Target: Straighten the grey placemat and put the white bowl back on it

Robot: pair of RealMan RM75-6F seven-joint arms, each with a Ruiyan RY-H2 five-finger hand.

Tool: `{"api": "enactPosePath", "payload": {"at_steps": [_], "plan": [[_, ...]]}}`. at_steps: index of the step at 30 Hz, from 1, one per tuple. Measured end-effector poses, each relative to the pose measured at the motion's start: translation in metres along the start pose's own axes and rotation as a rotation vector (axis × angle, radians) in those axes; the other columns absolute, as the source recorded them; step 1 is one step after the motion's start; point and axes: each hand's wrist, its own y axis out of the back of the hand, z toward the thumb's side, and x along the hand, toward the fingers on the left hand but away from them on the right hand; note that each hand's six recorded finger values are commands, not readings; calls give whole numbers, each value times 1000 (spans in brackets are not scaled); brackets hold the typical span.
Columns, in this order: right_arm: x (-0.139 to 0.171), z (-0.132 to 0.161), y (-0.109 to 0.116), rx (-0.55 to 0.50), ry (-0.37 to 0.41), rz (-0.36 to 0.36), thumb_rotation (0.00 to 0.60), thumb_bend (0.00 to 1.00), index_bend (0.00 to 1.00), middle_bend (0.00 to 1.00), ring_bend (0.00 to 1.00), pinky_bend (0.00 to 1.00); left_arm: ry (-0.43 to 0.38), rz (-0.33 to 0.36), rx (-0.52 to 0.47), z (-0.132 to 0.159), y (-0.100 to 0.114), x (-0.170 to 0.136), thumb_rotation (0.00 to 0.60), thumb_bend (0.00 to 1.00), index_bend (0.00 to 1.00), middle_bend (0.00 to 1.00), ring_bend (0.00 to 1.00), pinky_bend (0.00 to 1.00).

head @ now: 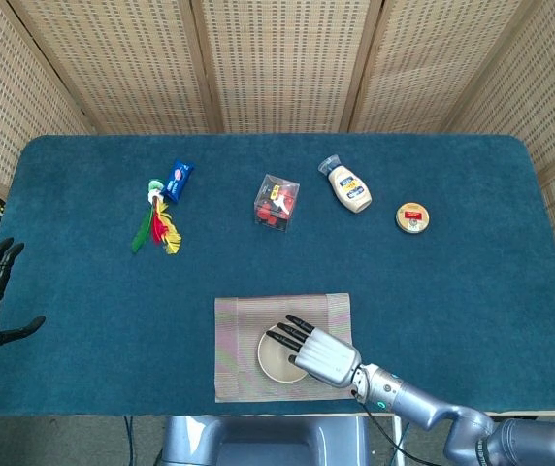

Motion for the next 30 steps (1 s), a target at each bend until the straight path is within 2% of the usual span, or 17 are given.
{"api": "enactPosePath", "payload": {"at_steps": [9,13,16,18,24,28,30], "plan": [[0,-23,24,-141,-61,-180,600,572,735,0,0,0,0,2,-5,0,1,0,600,0,0,0,0,0],[9,-57,47,-130,-147,-284,600,575,738,0,0,0,-2,1,-6,1,1,0,600,0,0,0,0,0],[19,-87,58,-103,-238,-322,600,575,737,0,0,0,-3,0,-7,1,1,-1,600,0,0,0,0,0],[25,-105,59,-103,-299,-326,600,574,736,0,0,0,-3,0,-7,1,1,-2,600,0,0,0,0,0],[56,-170,51,-149,-561,-298,600,576,739,0,0,0,-3,-1,-7,2,1,-2,600,0,0,0,0,0],[85,-208,33,-188,-752,-230,600,578,740,0,0,0,-4,-5,-5,3,1,-2,600,0,0,0,0,0],[98,-221,22,-204,-823,-189,600,579,743,0,0,0,-6,-7,-5,4,0,-2,600,0,0,0,0,0]]}}
